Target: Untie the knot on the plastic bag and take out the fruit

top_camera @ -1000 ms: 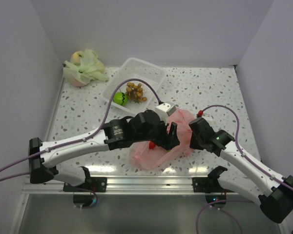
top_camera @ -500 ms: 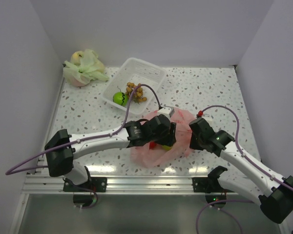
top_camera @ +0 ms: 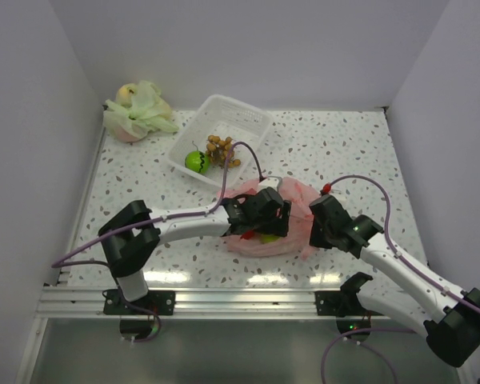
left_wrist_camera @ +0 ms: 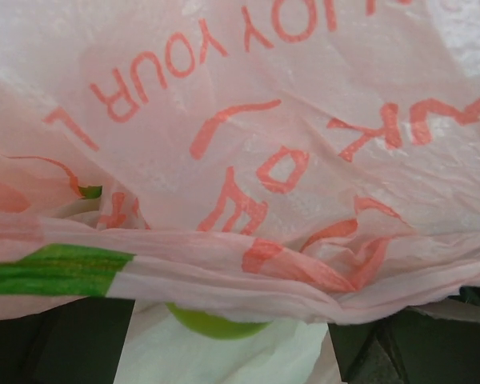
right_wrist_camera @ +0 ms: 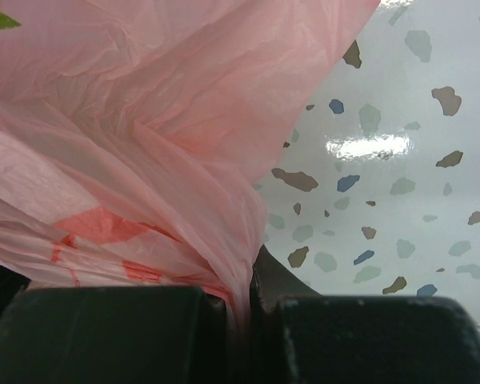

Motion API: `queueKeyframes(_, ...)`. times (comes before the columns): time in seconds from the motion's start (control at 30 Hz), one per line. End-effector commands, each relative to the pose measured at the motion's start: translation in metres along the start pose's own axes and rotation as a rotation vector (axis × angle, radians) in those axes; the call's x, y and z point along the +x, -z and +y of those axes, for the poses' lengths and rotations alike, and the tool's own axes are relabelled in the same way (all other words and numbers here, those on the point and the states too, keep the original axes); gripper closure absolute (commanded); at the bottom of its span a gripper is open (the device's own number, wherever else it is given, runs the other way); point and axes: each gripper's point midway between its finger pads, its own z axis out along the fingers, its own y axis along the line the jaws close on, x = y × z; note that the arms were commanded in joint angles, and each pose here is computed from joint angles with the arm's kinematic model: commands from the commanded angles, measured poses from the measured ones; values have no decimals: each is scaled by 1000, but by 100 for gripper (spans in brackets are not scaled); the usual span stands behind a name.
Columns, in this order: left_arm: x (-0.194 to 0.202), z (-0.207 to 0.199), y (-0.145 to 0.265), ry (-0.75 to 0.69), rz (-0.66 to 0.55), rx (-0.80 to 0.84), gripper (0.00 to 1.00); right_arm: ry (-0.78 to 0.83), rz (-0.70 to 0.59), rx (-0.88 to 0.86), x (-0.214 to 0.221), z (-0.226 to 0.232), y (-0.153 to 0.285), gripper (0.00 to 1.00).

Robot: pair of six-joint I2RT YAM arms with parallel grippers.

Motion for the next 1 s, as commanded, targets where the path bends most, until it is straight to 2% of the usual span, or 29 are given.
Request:
queueKeyframes(0.0, -23, -16, -8, 21, -75, 31, 7, -12, -6, -17, -1, 4, -3, 100)
queueKeyframes(0.07, -17, -12, -13, 16, -61, 17, 3, -16, -8, -23, 0, 5, -3, 100)
queueKeyframes(0.2, -1, 0, -28, 3, -21, -21, 2, -20, -3, -27, 2, 5, -6, 100)
queueKeyframes(0.3, 1, 1, -29, -7, -23, -23, 10, -19, -4, -24, 2, 5, -6, 100)
queueKeyframes(0.4, -3, -3, -22, -18, -38, -9, 25, -18, -14, -20, 0, 4, -5, 100)
queueKeyframes(0.43, -6, -5, -19, -25, -49, -6, 35, -20, -15, -19, 0, 3, -5, 100)
queueKeyframes(0.47, -6, -5, -15, -36, -59, -8, 40, -18, -15, -17, 0, 3, -5, 100)
queueKeyframes(0.5, -12, -9, -7, -38, -73, 3, 49, -20, -17, -19, 0, 3, -5, 100)
queueKeyframes(0.57, -13, -12, 3, -59, -80, 13, 56, -19, -17, -9, 0, 1, -5, 100)
queueKeyframes(0.73, -23, -40, 54, -130, -125, 128, 58, -15, -32, 23, -3, -5, -4, 100)
queueKeyframes(0.97, -59, -88, 143, -210, -212, 413, 61, -7, -9, 41, 2, -7, -9, 100)
